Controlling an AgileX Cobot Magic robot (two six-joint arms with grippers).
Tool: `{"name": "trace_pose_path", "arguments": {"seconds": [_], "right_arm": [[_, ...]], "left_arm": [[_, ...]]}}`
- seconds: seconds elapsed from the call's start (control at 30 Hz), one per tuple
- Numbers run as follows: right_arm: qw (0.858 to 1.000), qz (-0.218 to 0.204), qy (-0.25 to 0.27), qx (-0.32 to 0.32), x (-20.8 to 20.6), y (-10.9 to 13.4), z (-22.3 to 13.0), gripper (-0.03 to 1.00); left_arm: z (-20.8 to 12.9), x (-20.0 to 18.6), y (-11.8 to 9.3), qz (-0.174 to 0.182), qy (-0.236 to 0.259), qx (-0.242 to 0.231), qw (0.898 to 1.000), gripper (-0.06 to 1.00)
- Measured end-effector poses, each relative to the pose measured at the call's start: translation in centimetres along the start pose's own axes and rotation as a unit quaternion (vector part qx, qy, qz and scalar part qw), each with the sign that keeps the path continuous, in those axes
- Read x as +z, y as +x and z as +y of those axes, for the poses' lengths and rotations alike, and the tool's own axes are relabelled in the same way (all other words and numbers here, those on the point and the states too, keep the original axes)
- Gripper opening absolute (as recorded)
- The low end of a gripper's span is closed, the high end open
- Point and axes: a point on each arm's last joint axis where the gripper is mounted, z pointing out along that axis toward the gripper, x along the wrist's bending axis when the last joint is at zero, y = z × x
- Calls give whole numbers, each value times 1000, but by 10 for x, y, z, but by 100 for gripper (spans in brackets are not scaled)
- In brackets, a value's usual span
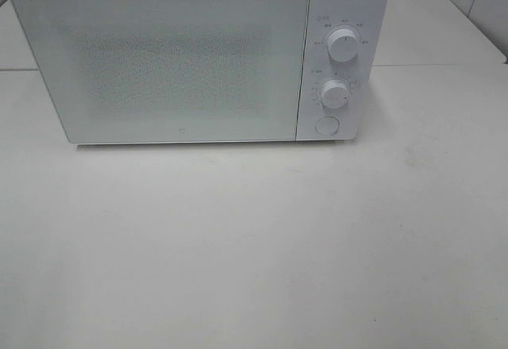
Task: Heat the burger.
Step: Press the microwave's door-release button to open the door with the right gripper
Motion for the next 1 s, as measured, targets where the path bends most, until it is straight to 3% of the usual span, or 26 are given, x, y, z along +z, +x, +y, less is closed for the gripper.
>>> {"name": "trace_pose_path", "arguments": {"seconds": [0.67,1.0], "right_arm": [[1000,1,-11,0,-3,0,4,77],[999,3,-36,-1,23,4,43,77]], "left_arm": [[0,0,0,0,0,0,1000,97],[0,0,0,0,0,0,1000,97]]}}
